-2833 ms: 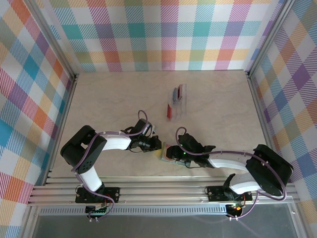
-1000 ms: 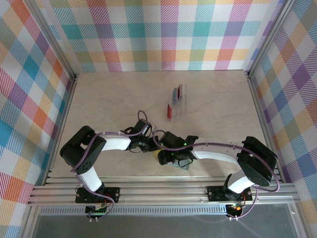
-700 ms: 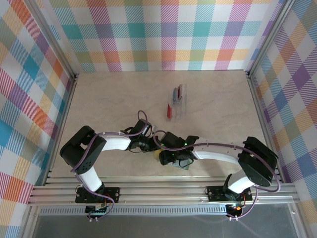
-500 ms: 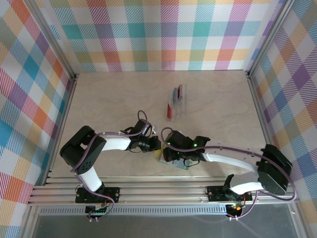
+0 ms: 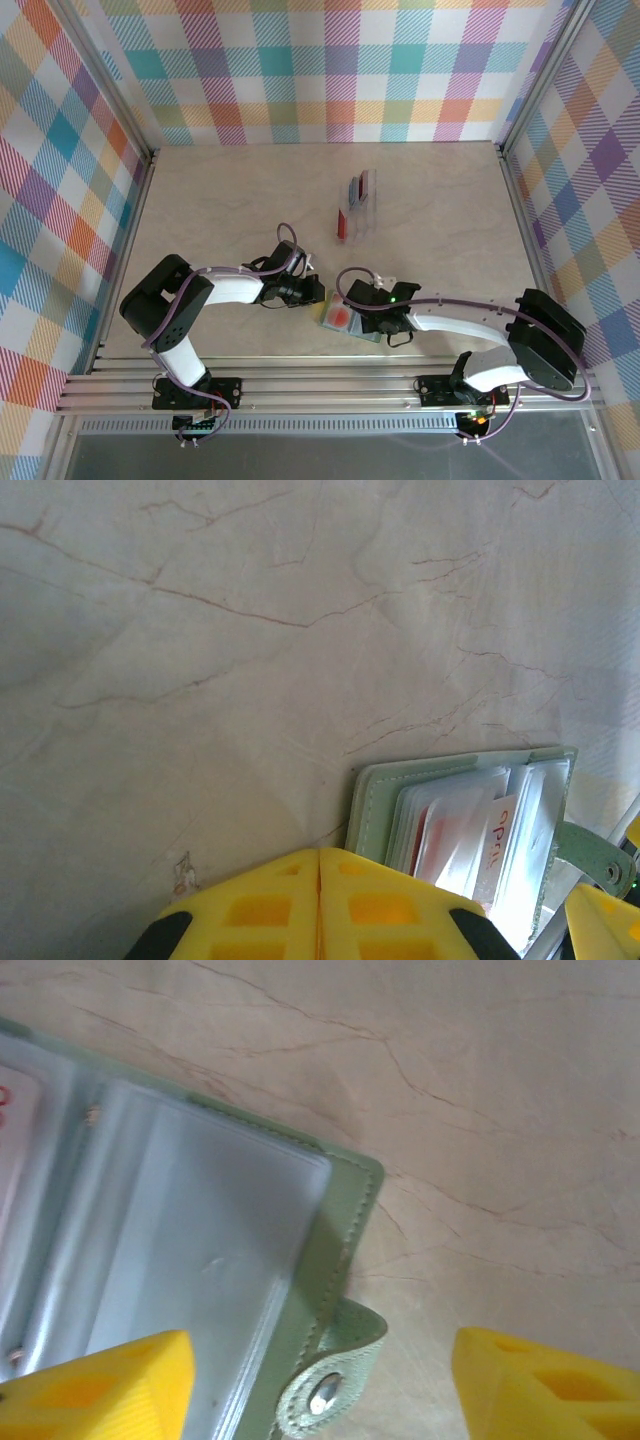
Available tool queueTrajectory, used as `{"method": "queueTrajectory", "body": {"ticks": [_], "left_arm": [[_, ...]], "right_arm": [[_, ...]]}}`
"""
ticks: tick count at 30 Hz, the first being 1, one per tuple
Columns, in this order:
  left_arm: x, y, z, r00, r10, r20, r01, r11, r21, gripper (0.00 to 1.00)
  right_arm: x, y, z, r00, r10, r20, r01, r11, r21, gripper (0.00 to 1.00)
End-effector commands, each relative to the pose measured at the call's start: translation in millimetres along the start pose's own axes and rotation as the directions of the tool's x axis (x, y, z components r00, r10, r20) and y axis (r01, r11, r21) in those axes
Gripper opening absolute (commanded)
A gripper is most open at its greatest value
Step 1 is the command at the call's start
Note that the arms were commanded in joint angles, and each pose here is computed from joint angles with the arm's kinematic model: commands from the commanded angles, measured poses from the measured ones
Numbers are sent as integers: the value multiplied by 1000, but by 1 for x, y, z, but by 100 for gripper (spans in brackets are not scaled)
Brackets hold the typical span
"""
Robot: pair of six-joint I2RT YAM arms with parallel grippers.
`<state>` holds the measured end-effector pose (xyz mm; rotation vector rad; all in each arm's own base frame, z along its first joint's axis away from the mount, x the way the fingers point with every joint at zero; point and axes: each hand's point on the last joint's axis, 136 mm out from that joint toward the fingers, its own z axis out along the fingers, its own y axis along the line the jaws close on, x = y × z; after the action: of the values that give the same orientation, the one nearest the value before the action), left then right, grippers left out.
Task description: Put the credit cards into the card holder
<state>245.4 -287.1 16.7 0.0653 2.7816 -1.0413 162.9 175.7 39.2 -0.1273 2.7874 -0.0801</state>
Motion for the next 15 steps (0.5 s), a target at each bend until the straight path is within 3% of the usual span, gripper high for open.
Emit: {"method": "queueTrajectory", "body": {"ticks": [1, 4, 10, 15], "left_arm": [[29, 43, -3, 996, -65, -68, 55, 988, -148, 9], [30, 44, -3, 995, -67, -71, 56, 987, -149, 9], [35, 48, -1, 995, -65, -81, 52, 987, -150, 9], [43, 50, 3, 994, -65, -88, 52, 988, -146, 9]], "right_arm": [[7, -12, 6, 999, 38, -9, -37, 998, 59, 58], [6, -12, 5, 999, 40, -1, -40, 998, 55, 35], [-4, -12, -2, 999, 21, 37, -23, 998, 54, 3], [-36, 14, -25, 991, -26, 134, 32, 999, -38, 0]]}}
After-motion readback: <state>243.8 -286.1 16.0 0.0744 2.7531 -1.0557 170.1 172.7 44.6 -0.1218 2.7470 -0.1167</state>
